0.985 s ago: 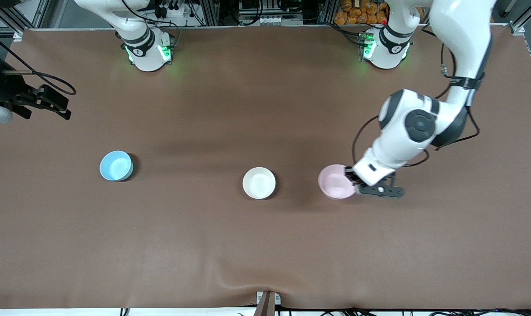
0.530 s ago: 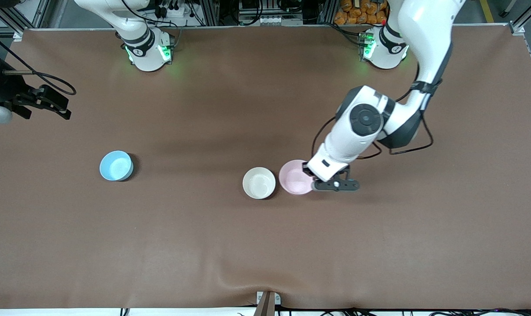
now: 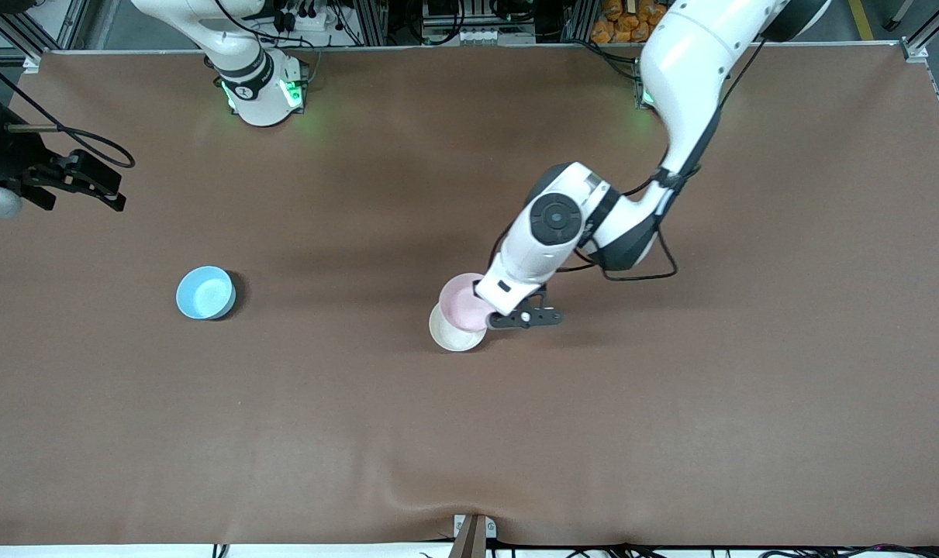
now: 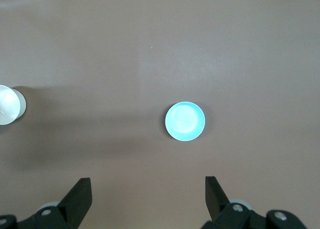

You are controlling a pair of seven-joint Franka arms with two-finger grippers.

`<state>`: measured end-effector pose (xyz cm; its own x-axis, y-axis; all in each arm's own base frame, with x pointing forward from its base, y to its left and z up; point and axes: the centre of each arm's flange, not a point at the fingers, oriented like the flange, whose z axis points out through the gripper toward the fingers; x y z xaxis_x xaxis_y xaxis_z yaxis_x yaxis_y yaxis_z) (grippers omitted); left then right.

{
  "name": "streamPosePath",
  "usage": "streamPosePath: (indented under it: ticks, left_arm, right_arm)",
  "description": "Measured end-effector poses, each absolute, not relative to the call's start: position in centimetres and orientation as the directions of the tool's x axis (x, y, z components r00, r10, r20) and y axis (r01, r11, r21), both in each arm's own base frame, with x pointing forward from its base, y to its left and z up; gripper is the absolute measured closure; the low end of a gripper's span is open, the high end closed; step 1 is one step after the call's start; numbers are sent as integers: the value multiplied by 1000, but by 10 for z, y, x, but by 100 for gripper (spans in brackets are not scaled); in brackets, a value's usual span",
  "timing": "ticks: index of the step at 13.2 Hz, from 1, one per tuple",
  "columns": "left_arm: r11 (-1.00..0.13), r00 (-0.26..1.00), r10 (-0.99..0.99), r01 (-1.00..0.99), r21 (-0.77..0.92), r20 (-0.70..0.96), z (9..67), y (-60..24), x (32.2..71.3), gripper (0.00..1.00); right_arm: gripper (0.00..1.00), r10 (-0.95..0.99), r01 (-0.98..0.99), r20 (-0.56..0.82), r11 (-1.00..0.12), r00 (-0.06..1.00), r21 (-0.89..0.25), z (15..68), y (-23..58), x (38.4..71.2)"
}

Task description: Stack pink and blue bowls on white bowl

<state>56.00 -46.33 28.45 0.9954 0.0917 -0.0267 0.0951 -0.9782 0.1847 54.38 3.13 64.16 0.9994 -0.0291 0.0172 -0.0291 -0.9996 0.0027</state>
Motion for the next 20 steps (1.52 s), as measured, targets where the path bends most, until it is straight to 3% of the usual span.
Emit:
streamPosePath:
  ticks: [8,20]
  left_arm:
    - [-976,996,84,88,197,-32,251,-477,556,97]
    - [-969,993,114,106,224,19,247,-467,571,97]
  right_arm:
    - [0,-29,-29,17,-1000,999,3,642,32,544]
    - [0,-25,-25,17,-1000,1000,3,642,33,544]
